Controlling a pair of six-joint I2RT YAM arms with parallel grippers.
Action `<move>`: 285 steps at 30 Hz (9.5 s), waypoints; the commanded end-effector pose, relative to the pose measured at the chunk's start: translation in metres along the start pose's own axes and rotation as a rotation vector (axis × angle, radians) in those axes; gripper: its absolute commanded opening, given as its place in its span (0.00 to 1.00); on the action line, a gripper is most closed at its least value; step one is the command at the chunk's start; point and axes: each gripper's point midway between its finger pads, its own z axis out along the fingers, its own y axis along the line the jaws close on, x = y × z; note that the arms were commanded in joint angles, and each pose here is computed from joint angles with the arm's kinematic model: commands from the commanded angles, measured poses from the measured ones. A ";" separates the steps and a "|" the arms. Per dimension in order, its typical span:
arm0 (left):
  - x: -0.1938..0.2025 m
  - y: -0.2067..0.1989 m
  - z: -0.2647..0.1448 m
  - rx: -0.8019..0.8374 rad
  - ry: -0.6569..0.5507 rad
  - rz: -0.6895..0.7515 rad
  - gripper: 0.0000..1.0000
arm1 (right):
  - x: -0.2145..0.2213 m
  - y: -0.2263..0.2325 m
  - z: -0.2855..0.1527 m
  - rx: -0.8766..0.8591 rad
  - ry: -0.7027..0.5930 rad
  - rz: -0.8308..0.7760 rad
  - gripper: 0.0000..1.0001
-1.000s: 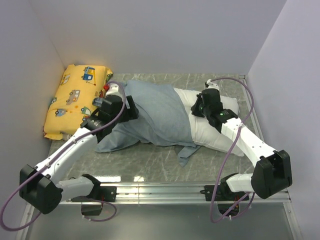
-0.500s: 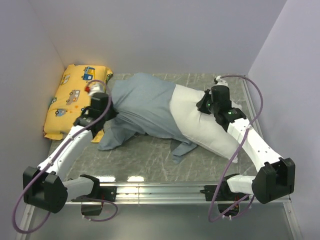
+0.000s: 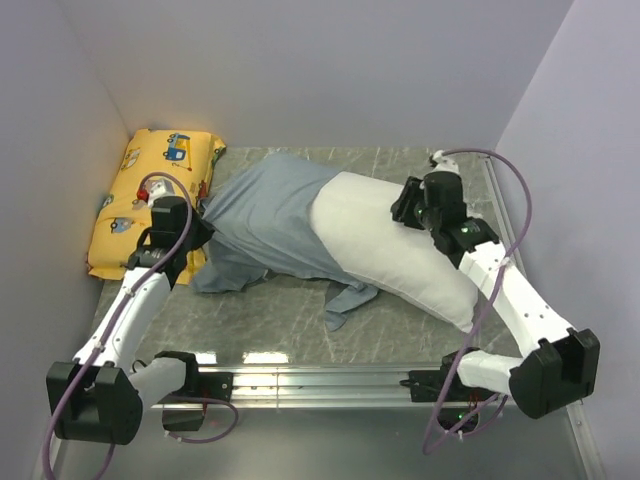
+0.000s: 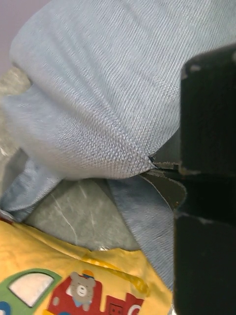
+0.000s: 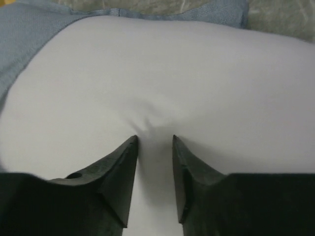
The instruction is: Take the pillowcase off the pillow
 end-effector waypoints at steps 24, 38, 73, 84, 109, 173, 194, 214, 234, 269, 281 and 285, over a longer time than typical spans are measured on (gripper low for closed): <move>0.035 -0.018 0.002 0.023 -0.029 0.091 0.00 | 0.160 0.022 -0.024 0.281 0.024 -0.604 0.72; -0.072 -0.102 -0.111 0.231 -0.268 0.135 0.01 | -0.025 0.116 -0.171 -0.189 -0.216 -0.351 0.00; 0.105 -0.186 -0.068 0.493 0.138 0.432 0.83 | 0.053 0.018 0.081 0.111 0.124 -0.222 0.00; 0.070 -0.148 -0.040 0.190 -0.019 0.346 0.02 | 0.027 0.001 0.072 0.176 0.072 -0.203 0.00; -0.034 -0.076 0.004 0.215 -0.025 0.104 0.36 | -0.017 -0.016 0.030 0.172 -0.037 -0.148 0.37; 0.061 -0.046 0.055 -0.018 0.043 0.079 0.00 | 0.109 0.091 0.046 0.086 0.191 -0.568 0.00; 0.052 -0.004 0.089 -0.125 0.036 0.023 0.01 | -0.048 0.071 -0.077 -0.105 -0.203 -0.185 0.00; 0.009 0.002 0.081 -0.107 -0.031 -0.075 0.01 | -0.134 0.093 -0.146 -0.249 -0.386 -0.072 0.00; -0.035 -0.021 0.077 0.063 -0.041 -0.119 0.23 | -0.150 0.086 -0.173 -0.254 -0.449 -0.052 0.00; 0.103 -0.191 -0.069 0.608 0.046 0.198 0.99 | -0.106 0.089 -0.073 -0.157 -0.329 -0.034 0.00; 0.099 -0.128 -0.002 0.183 -0.080 0.133 0.01 | -0.103 0.089 -0.090 -0.172 -0.340 -0.056 0.00; 0.091 -0.093 0.014 0.099 -0.090 0.087 0.01 | -0.109 0.092 -0.102 -0.197 -0.355 -0.060 0.00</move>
